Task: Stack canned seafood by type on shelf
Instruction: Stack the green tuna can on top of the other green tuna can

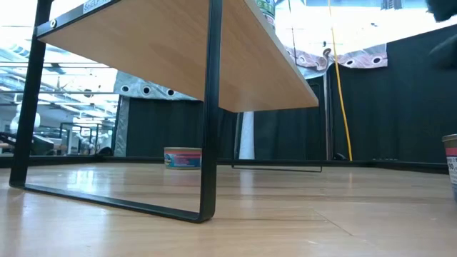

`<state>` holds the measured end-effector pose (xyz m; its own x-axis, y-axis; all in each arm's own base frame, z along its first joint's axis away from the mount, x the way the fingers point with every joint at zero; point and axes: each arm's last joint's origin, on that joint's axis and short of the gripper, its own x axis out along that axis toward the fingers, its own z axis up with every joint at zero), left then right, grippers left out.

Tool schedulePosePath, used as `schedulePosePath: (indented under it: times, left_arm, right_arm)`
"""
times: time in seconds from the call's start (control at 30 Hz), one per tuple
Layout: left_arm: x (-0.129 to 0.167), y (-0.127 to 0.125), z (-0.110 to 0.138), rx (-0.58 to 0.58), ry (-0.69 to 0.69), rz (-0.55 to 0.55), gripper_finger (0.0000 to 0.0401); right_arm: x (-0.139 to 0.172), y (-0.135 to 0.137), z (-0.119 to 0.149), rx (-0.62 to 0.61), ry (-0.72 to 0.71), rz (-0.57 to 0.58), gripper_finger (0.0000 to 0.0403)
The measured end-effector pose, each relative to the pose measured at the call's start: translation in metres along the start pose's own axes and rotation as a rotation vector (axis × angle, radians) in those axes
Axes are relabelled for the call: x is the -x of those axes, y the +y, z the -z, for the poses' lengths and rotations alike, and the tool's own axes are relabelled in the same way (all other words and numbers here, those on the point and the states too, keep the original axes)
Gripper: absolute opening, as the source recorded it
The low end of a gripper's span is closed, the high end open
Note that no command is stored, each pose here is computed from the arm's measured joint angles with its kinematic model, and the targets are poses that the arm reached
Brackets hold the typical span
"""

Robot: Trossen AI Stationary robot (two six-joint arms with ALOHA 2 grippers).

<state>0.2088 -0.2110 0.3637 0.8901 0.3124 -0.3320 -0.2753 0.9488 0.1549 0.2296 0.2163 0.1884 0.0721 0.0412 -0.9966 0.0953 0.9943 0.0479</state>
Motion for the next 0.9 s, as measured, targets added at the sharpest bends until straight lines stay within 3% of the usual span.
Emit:
schedulePosePath:
  times: [0.1,0.23,0.6,0.9]
  left_arm:
    - [0.002,-0.001,0.001,-0.003,-0.001,0.008,0.0301]
    - [0.002,-0.001,0.001,-0.007,-0.001,0.009,0.0301]
    - [0.002,-0.002,0.0,-0.015,-0.004,0.011,0.0301]
    - [0.002,-0.003,-0.002,0.004,-0.013,0.017,0.0301]
  right_arm:
    - [0.02,0.006,0.019,-0.177,-0.01,-0.018,0.0]
    - [0.024,0.019,0.043,-0.281,0.019,-0.023,0.0]
    - [-0.004,0.027,0.062,-0.285,0.071,0.066,0.0]
    - [-0.006,0.027,0.065,-0.255,0.077,0.079,0.0]
